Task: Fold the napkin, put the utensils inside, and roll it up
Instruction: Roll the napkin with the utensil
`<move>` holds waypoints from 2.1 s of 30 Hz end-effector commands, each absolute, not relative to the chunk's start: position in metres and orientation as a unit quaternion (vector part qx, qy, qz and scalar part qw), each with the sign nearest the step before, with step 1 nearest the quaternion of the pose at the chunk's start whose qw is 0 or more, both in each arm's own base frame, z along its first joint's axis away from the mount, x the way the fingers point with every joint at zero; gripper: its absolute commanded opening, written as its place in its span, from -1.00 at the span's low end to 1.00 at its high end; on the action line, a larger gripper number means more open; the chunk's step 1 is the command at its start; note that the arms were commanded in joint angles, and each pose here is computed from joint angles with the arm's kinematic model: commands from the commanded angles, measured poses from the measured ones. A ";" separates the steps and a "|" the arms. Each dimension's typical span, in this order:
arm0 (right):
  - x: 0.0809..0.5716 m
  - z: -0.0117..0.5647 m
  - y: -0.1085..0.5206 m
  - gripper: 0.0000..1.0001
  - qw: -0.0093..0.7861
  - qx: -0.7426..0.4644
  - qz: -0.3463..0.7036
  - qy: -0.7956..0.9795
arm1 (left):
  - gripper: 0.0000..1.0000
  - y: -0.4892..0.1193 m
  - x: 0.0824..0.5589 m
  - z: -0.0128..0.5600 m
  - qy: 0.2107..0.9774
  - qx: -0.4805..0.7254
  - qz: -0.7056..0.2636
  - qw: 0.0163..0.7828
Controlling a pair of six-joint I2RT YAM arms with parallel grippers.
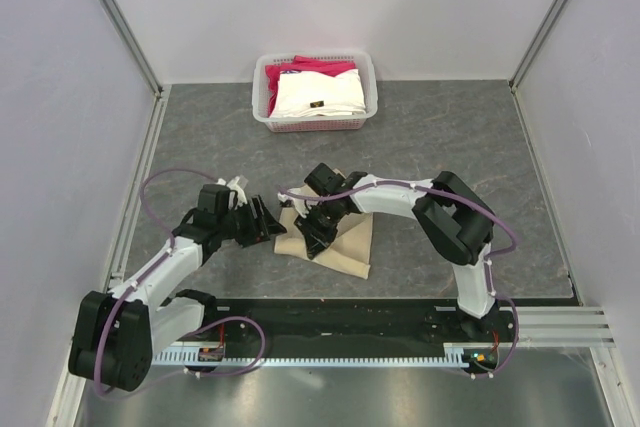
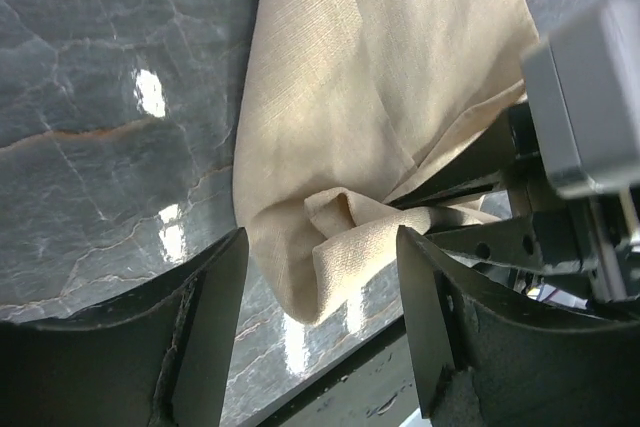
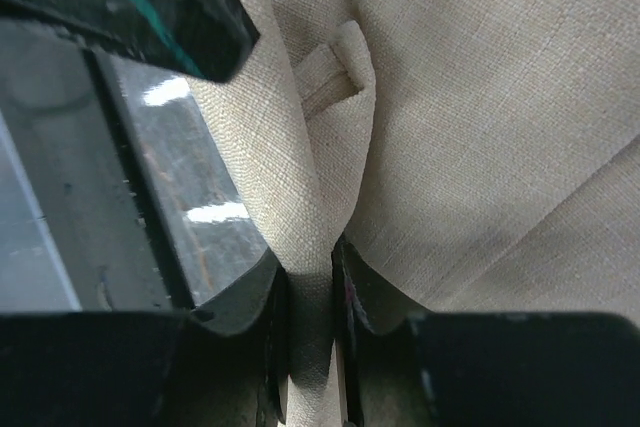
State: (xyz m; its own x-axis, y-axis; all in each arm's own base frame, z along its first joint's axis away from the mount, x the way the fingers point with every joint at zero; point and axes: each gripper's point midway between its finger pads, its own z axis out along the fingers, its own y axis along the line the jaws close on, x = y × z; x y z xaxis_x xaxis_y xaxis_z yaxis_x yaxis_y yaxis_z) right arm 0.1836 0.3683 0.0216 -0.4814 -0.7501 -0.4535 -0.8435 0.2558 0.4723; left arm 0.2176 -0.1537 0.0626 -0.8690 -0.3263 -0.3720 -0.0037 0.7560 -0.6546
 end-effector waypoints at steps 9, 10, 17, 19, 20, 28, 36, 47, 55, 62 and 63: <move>0.157 -0.013 0.352 -0.56 -0.069 -0.455 0.359 0.812 | 0.06 -0.165 0.219 0.051 0.899 -0.092 -0.364 0.225; 0.159 -0.015 0.352 -0.56 -0.070 -0.452 0.358 0.814 | 0.03 -0.166 0.217 0.050 0.899 -0.091 -0.369 0.218; 0.167 -0.020 0.353 -0.57 -0.067 -0.447 0.353 0.819 | -0.42 -0.170 0.206 0.038 0.903 -0.096 -0.377 0.183; 0.171 -0.019 0.353 -0.56 -0.064 -0.445 0.354 0.820 | -0.62 -0.168 0.204 0.032 0.908 -0.102 -0.368 0.172; 0.171 -0.019 0.353 -0.56 -0.063 -0.445 0.355 0.820 | -0.84 -0.167 0.202 0.030 0.912 -0.107 -0.362 0.162; 0.187 0.006 0.361 -0.08 -0.027 -0.448 0.367 0.815 | -0.96 -0.151 0.200 0.012 0.939 -0.126 -0.294 0.128; 0.223 0.060 0.370 0.31 0.090 -0.466 0.341 0.811 | -0.96 -0.150 0.198 0.007 0.944 -0.122 -0.286 0.112; 0.222 0.119 0.351 0.44 0.333 -0.524 0.229 0.750 | -0.96 -0.148 0.201 0.007 0.946 -0.121 -0.278 0.113; 0.186 0.106 0.359 0.36 0.397 -0.582 0.159 0.692 | -0.96 -0.149 0.201 0.007 0.946 -0.121 -0.279 0.109; 0.173 0.080 0.376 0.24 0.373 -0.623 0.143 0.672 | -0.96 -0.149 0.201 0.007 0.946 -0.120 -0.281 0.106; 0.172 0.077 0.377 0.23 0.371 -0.625 0.142 0.672 | -0.96 -0.150 0.201 0.007 0.946 -0.120 -0.281 0.107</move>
State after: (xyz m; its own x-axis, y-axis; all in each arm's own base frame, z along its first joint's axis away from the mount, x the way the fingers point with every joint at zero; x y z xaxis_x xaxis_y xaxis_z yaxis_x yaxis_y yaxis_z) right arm 0.1630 0.3618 0.0721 0.0009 -0.7450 -0.6670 -0.9598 0.1865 -0.2096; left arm 0.1991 -0.1570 0.0134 -0.9435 -0.3150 -0.1027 -0.1933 0.7751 -0.6016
